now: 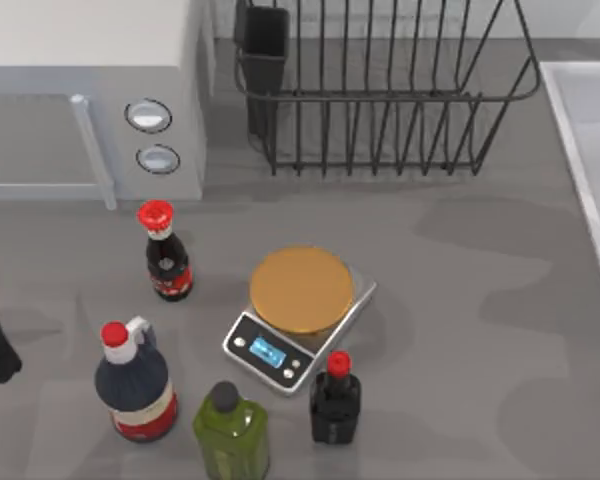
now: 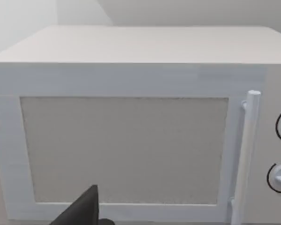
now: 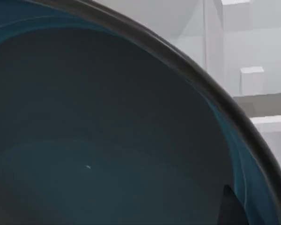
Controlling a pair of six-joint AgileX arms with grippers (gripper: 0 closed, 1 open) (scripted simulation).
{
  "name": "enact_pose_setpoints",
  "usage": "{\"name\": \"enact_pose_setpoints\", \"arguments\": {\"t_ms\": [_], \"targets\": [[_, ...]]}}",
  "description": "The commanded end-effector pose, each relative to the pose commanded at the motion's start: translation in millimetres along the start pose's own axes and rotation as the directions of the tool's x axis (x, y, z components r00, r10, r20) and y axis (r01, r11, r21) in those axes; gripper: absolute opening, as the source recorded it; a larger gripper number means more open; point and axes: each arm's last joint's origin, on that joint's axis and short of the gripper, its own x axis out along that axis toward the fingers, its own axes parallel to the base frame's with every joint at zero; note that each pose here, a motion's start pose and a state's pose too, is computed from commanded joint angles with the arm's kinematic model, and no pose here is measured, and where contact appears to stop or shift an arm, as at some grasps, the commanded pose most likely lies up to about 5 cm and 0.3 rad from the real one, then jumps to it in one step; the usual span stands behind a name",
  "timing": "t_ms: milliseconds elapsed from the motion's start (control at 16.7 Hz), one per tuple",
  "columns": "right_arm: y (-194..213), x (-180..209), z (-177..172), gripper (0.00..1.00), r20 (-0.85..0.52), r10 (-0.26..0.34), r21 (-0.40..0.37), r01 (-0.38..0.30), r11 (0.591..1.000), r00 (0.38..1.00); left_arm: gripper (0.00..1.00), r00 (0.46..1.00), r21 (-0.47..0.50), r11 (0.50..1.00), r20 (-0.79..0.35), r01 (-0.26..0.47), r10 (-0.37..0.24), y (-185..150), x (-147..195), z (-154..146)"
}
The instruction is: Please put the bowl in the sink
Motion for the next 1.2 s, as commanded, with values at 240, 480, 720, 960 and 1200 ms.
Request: {"name": "enact_pose_setpoints", "arguments": {"t_ms": [240,480,720,960,1200], "targets": [[-15,-24,20,0.0,0.179,-0.055,-0.098,0.073,0.992,0.982,1.0,1.0,0.0,1.0,0.0,0.0,0.0,0,0,0],[-18,-29,26,0.0,0.226,-0.065,-0.124,0.095,0.988,0.972,1.0,1.0,0.0,1.0,0.0,0.0,0.0,0,0,0],[-17,-27,26,0.0,0.223,-0.062,-0.122,0.091,0.988,0.973,1.0,1.0,0.0,1.0,0.0,0.0,0.0,0,0,0],[-26,-16,5,0.0,0.215,-0.061,-0.118,0.088,0.989,0.975,1.0,1.0,0.0,1.0,0.0,0.0,0.0,0,0,0],[-39,0,-42,0.0,0.218,-0.065,-0.12,0.093,0.988,0.974,1.0,1.0,0.0,1.0,0.0,0.0,0.0,0,0,0]]}}
